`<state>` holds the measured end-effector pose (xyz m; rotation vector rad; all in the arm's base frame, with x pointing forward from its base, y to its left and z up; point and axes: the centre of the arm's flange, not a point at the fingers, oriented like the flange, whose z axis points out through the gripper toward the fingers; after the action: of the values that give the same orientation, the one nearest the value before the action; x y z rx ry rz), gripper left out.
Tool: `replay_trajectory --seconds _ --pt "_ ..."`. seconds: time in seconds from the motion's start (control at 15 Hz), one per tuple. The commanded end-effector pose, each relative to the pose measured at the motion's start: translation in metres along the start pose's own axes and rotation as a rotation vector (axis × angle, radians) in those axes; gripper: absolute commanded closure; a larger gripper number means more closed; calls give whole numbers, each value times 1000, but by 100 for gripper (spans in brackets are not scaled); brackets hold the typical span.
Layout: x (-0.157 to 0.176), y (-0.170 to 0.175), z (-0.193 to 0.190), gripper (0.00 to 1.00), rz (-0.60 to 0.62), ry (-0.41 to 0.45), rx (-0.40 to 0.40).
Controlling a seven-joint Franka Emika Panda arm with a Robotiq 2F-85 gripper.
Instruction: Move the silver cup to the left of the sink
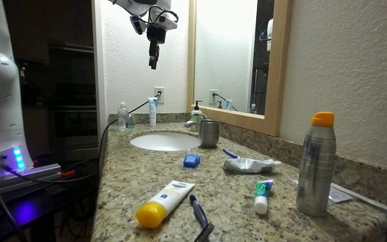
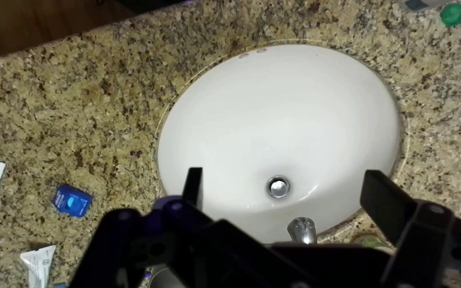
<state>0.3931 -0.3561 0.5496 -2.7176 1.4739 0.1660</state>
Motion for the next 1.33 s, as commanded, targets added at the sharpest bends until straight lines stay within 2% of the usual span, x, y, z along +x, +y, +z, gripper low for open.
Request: replay_trajectory --seconds 0.0,0.07,0.13,0.2,0.33,0.47,0.6,0.67,0.8,1.07,1.27 --pt "0 -2 0 0 -3 -1 -1" --pt "-7 1 5 0 -62 -11 -26" --pt "1 8 2 0 -111 -14 -13" --pt "13 18 -2 0 -167 -22 1" --pt "47 52 -12 0 -270 18 58" --pt "73 81 -16 0 -277 40 108" --pt "101 111 -7 0 -173 38 157" --pt "117 127 -7 0 -95 56 153" --pt "155 126 11 0 35 91 115" --pt "225 100 76 0 232 210 30" --pt "280 77 104 0 397 231 -19"
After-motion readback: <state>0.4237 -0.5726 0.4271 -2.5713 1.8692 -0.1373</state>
